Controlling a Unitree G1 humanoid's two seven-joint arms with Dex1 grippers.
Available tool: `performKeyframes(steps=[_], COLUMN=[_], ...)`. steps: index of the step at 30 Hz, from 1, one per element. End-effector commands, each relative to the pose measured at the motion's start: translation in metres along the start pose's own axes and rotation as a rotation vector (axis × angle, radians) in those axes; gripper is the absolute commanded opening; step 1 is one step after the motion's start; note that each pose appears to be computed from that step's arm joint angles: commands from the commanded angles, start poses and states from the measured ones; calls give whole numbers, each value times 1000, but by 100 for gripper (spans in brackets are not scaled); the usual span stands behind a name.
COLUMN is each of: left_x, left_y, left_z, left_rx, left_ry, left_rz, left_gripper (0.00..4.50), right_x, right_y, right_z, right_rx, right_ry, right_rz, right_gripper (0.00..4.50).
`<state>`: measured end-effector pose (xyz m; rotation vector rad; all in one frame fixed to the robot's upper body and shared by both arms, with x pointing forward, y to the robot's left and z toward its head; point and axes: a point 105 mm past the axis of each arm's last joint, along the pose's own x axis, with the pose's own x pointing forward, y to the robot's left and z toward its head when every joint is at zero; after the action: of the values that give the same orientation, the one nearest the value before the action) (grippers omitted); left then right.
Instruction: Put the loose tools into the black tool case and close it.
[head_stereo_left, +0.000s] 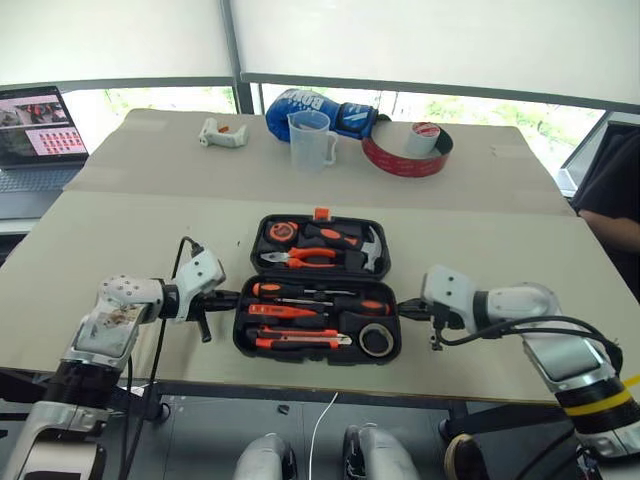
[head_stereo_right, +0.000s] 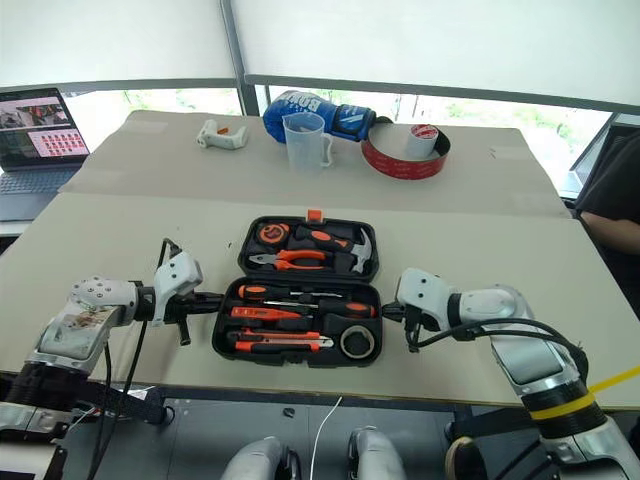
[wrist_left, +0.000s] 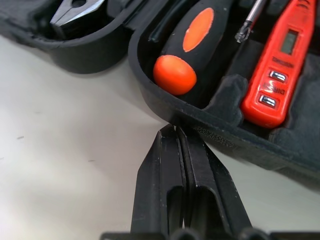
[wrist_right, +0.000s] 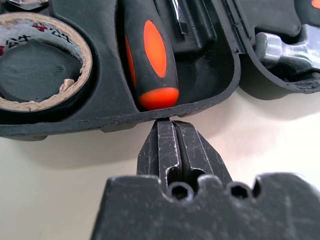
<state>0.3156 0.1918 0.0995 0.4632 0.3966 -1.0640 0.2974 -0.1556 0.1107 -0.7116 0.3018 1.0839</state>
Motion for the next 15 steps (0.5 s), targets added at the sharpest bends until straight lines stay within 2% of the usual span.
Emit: performKeyframes(steps=[1, 6, 10, 11, 12, 14, 15], left_x=[9, -4, -26, -34, -43, -52, -55], left_y=[-23, -15, 9, 18, 31, 44, 54], left_z=[20, 3, -18, -22, -22, -18, -10], left_rx=[63, 64, 6, -34, -103, -190, -269], left_ry=[-75, -3, 81, 91, 76, 37, -16], left_rz=[-118, -61, 54, 99, 153, 206, 237], left_gripper=[10, 10, 10, 60, 72, 131, 174], right_x=[0, -10, -29, -37, -46, -55, -57], right_y=[12, 13, 4, -3, -18, -36, -47], right_z=[26, 14, -4, -10, -13, -14, -9], right_rx=[-58, -30, 25, 63, 128, 213, 288], right_ry=[-98, -55, 10, 25, 22, -2, -42], right_rz=[25, -7, -52, -74, -129, -194, -215], right_gripper=[3, 3, 3, 59, 73, 133, 174])
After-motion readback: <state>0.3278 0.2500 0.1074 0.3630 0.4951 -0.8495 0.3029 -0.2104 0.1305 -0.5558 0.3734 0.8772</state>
